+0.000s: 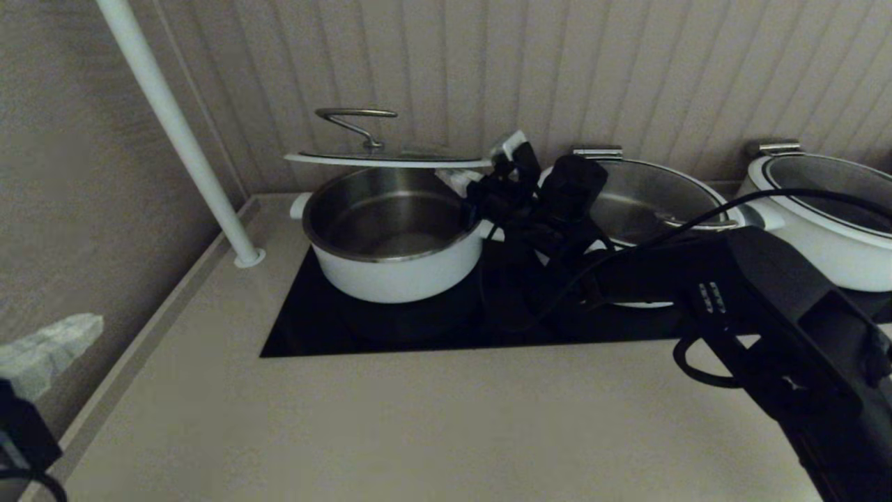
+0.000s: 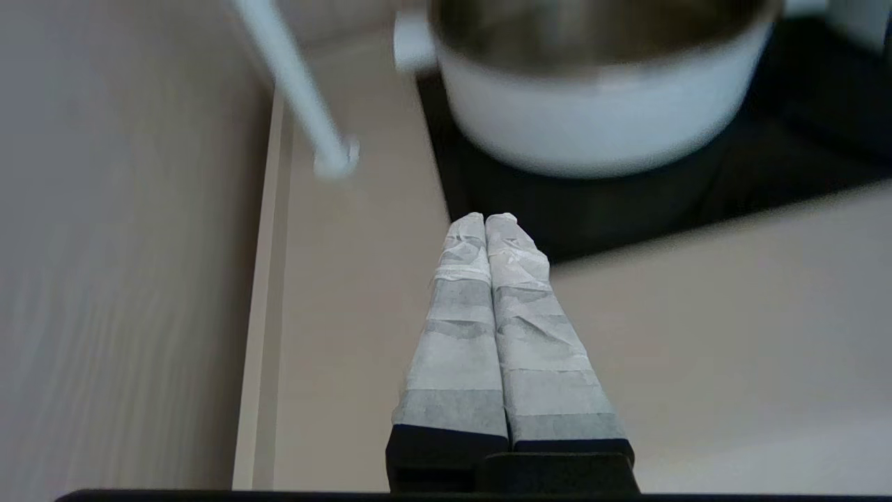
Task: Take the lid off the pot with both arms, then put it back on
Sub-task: Open the pot lid completely
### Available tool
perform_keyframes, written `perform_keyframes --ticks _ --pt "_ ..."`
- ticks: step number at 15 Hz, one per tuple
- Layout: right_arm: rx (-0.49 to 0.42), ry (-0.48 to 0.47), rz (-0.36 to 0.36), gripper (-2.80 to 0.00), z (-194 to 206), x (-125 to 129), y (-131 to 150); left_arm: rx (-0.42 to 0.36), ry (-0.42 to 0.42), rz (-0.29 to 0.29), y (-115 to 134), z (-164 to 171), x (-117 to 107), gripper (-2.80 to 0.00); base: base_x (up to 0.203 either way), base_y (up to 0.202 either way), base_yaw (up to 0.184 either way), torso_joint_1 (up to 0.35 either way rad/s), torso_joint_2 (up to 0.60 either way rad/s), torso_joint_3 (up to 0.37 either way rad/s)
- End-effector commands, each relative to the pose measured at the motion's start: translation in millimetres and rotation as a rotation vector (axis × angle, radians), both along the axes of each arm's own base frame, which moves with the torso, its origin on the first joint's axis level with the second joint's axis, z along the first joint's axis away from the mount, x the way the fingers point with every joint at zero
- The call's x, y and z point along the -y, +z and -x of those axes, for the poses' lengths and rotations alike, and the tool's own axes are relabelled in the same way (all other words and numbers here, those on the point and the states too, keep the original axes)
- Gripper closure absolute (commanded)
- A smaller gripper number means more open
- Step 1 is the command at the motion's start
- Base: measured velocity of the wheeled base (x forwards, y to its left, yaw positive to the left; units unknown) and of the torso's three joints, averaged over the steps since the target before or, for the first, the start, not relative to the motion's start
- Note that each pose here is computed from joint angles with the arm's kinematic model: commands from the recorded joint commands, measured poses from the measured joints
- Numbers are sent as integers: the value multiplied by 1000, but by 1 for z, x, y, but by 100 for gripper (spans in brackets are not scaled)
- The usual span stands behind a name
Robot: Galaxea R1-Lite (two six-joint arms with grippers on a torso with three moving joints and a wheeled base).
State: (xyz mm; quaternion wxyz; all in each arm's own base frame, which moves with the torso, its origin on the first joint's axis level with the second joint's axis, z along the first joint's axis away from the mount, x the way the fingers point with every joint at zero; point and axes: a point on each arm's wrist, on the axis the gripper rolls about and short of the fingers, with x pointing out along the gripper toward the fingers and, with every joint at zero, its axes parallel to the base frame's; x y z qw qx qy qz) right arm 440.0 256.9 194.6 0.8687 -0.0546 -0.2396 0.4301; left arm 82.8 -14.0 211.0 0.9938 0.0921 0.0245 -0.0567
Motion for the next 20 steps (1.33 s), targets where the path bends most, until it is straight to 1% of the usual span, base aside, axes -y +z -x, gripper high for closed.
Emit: perform_keyframes --ticks 1,3,6,8,13,18,20 --pt "3 3 1 0 0 -1 -2 -61 -3 -13 2 -36 7 0 0 0 0 0 0 0" --pt "4 3 0 0 0 -1 -1 -47 -4 -7 13 -56 11 0 0 0 0 0 0 0" --pt "7 5 -1 0 1 -1 0 -2 -6 2 30 -86 17 0 0 0 0 0 0 0" --pt "12 4 -4 0 1 -1 3 -4 -13 -1 32 -99 21 0 0 0 0 0 0 0" --pt "17 6 -7 0 2 -1 6 -56 -72 -1 26 -126 39 0 0 0 0 0 0 0" --pt "21 6 -9 0 2 -1 7 -32 -126 4 14 -165 64 0 0 0 0 0 0 0" --pt "25 9 -11 0 3 -2 8 -43 -137 3 9 -178 72 0 0 0 0 0 0 0"
